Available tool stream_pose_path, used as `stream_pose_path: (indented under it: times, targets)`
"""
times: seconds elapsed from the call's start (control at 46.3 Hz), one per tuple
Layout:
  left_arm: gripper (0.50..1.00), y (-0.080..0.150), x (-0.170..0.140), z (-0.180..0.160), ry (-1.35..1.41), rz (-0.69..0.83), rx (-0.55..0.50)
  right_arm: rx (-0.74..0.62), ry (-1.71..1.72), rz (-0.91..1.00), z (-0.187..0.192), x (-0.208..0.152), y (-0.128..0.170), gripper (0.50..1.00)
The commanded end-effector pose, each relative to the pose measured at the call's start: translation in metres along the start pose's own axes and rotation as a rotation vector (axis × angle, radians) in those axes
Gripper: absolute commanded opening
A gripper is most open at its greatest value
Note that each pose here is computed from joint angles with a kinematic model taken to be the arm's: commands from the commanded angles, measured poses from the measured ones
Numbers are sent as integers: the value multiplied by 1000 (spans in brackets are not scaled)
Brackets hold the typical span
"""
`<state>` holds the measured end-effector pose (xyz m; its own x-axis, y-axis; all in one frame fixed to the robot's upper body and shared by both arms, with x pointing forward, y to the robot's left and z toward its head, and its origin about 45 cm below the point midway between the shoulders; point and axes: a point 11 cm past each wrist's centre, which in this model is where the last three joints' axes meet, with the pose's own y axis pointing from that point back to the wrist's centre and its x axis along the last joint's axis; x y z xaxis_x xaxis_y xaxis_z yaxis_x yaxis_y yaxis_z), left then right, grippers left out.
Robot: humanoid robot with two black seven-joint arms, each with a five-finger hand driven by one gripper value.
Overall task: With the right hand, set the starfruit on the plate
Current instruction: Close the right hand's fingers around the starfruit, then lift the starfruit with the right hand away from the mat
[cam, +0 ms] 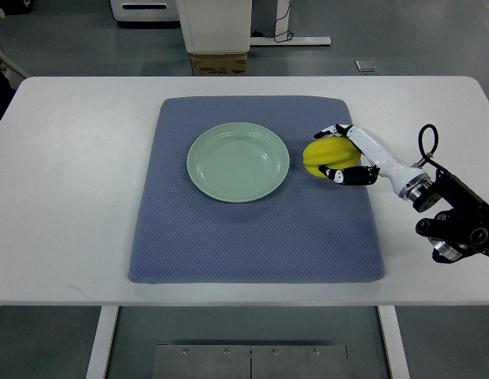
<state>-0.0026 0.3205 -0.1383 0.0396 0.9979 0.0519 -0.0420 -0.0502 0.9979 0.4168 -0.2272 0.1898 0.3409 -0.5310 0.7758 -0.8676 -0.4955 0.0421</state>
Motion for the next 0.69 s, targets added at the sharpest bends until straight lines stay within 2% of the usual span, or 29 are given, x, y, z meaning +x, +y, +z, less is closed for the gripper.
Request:
stream_pose_path:
  times: [0.0, 0.195, 0.67]
  targets:
    - [1000, 0, 0, 0, 0, 0, 0, -3, -10, 14, 0, 4, -1, 500]
    - [1000, 0, 0, 0, 0, 0, 0, 7, -20, 23, -5, 11, -1, 500]
    - [1000, 0, 0, 0, 0, 0, 0, 26, -189, 111, -20, 91, 4, 500]
